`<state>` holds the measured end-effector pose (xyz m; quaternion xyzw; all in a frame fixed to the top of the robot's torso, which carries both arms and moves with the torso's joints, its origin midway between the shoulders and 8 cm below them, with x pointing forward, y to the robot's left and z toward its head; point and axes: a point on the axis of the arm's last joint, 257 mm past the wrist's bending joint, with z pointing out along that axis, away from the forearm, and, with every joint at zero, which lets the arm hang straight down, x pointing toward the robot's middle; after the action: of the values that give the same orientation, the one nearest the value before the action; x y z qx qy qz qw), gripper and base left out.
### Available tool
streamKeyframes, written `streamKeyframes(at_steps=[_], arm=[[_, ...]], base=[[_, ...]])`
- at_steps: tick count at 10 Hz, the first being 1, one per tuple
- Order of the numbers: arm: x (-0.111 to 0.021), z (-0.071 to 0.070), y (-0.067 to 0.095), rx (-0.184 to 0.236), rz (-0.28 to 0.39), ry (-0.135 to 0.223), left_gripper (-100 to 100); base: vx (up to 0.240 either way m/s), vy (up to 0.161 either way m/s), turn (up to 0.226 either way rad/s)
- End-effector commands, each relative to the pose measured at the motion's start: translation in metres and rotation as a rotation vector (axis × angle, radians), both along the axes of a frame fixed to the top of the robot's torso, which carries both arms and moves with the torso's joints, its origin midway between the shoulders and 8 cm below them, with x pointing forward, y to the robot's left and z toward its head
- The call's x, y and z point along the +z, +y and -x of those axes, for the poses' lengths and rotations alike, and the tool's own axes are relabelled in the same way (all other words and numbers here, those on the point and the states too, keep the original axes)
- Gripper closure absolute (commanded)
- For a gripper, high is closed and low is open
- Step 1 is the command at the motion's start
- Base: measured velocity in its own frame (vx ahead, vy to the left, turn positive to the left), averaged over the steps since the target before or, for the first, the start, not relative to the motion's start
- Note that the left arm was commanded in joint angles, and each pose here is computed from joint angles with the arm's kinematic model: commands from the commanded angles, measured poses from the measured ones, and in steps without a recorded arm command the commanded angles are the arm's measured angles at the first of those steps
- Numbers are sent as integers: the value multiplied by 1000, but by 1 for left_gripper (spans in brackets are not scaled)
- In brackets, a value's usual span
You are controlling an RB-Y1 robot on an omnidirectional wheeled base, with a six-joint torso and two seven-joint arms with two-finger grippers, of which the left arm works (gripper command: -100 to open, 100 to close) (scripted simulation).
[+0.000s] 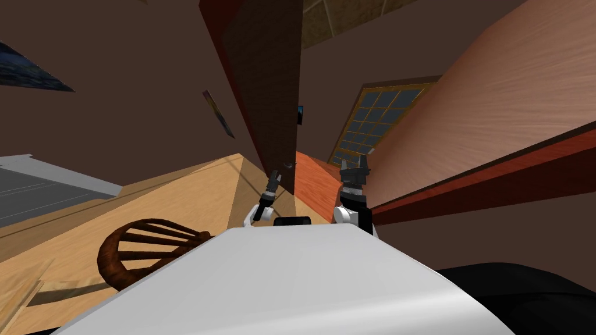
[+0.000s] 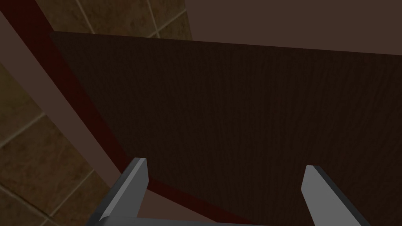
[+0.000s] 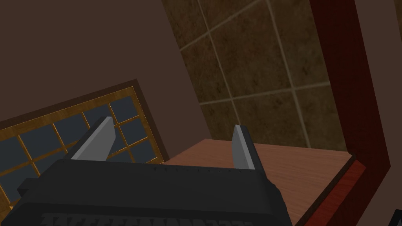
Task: Push the door open
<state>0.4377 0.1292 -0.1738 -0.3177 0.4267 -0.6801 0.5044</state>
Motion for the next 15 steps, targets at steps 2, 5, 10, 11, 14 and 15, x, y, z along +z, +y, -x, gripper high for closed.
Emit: streamKeyframes(at_steps=[2, 5, 10, 11, 14, 15], arm=[[-20, -4, -13, -31, -11, 32, -100], [-44, -7, -25, -60, -27, 77, -100], [-79, -9, -42, -102, -51, 140, -100], [-88, -9, -48, -115, -59, 157, -100], [-115, -8, -63, -154, -83, 207, -100], [-116, -8, -63, -154, -83, 209, -100]], base=[[61, 61, -21], [63, 67, -17], [66, 72, -17], [58, 53, -14], [92, 82, -24], [54, 59, -8]])
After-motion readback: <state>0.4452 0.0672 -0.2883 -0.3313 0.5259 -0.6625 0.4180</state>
